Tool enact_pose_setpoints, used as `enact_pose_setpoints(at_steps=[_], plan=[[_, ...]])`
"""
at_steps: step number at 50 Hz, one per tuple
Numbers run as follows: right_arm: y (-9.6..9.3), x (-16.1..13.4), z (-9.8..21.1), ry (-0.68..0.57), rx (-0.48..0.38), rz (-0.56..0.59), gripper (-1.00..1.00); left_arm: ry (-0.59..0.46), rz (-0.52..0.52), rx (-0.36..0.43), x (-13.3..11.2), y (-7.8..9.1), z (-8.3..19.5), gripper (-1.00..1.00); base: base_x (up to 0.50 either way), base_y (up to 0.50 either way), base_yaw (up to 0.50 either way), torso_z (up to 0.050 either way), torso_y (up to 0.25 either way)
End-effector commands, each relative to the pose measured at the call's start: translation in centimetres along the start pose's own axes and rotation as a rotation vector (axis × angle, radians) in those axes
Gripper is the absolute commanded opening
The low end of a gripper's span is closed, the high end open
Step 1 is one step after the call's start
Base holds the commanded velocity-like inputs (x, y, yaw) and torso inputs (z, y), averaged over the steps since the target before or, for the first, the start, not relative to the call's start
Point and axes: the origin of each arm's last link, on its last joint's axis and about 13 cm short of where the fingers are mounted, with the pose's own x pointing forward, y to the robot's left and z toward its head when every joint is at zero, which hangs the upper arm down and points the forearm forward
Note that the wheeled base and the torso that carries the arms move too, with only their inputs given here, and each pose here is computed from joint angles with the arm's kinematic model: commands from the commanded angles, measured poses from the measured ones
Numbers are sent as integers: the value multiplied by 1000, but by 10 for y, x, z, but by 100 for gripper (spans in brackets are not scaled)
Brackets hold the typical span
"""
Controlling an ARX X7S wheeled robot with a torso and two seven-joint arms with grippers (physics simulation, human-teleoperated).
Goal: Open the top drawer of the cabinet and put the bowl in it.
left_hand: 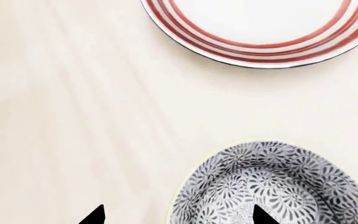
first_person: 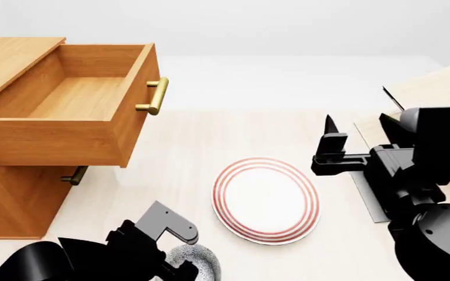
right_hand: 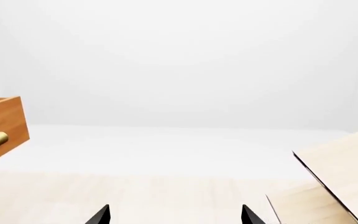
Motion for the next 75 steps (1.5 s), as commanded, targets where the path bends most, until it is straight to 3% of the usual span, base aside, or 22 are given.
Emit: enact_pose_setpoints(at_steps=[1,45,46,75], plan=[[0,1,-2,5,2,-2,100,15,-7,-9,7,-1,-5,100,0,0,0,0,0],[-1,3,-5,11,7,-3,100,46,-19,-36,19,-2,-15,100,0,0,0,0,0],[-1,3,-5,10,5,-2,100,44,-21,-36,18,-3,-15,-100,0,0,0,0,0],[0,2,-5,11,7,-1,100,16,-12,-55,16,-1,-13,-100,0,0,0,0,0]])
